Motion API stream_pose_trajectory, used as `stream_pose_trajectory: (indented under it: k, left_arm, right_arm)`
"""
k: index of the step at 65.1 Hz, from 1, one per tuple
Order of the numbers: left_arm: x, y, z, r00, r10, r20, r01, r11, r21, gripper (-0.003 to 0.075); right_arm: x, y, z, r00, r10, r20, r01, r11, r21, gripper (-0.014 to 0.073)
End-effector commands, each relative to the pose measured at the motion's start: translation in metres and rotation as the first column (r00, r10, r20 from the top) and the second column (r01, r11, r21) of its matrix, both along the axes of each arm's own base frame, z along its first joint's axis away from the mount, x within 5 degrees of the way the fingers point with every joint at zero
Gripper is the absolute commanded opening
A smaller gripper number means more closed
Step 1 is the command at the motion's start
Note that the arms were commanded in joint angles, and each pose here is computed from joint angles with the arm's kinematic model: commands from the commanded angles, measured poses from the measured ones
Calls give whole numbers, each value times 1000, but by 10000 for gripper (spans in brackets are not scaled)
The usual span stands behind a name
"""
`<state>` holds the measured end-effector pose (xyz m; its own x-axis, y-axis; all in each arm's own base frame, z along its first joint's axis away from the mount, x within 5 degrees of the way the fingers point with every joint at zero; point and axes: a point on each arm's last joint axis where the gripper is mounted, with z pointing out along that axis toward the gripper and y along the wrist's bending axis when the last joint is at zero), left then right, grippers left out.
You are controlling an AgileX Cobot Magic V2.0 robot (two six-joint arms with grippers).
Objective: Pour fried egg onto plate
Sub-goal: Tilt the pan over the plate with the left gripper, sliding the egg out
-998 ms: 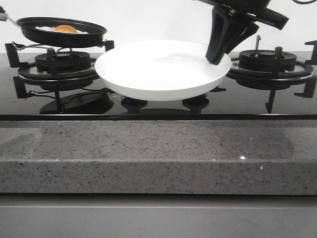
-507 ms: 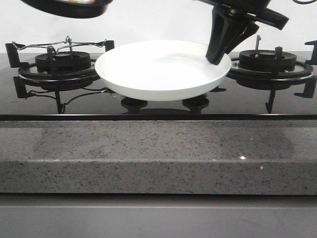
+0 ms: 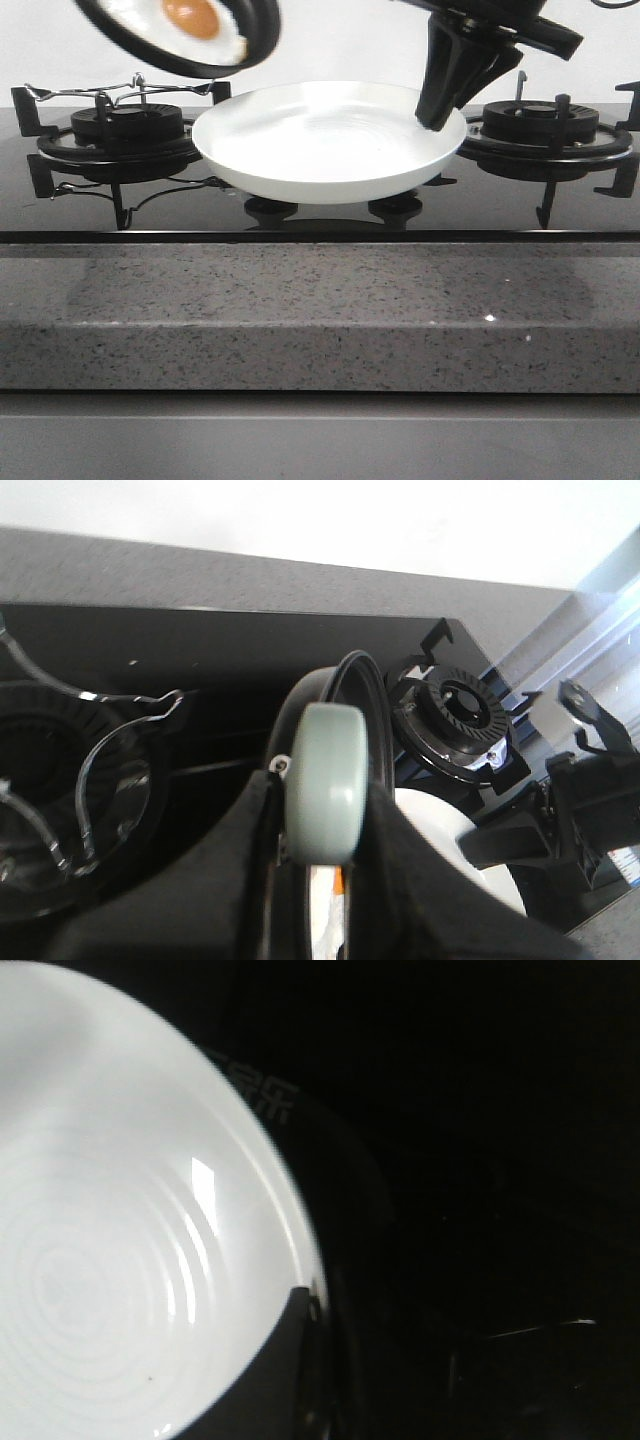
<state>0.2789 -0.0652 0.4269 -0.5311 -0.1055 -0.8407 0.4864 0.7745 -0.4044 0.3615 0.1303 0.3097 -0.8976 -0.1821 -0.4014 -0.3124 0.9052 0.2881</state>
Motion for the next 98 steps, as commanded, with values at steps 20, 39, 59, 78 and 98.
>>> stream_pose_trajectory:
  k: [20, 39, 59, 78, 98]
  left_arm:
    - [-32, -67, 40, 912, -97, 399, 13, 978, 207, -19]
    - [-52, -99, 46, 751, -293, 591, -34, 877, 478, -19]
    - [-55, -104, 48, 718, -322, 617, -51, 860, 508, -19]
    - [-47, -92, 46, 785, -234, 573, -63, 891, 450, -19]
    - [1, -10, 40, 920, 247, 304, -258, 966, -5, -19]
  right_arm:
    - [-5, -1, 26, 996, -8, 93, 4, 999, 41, -69]
    - [-5, -1, 26, 996, -8, 93, 4, 999, 41, -69]
    - [-5, -1, 26, 996, -8, 93, 4, 999, 41, -69]
    - [-5, -1, 26, 996, -8, 93, 4, 999, 41, -69]
    - [-5, -1, 26, 996, -8, 93, 4, 999, 41, -69]
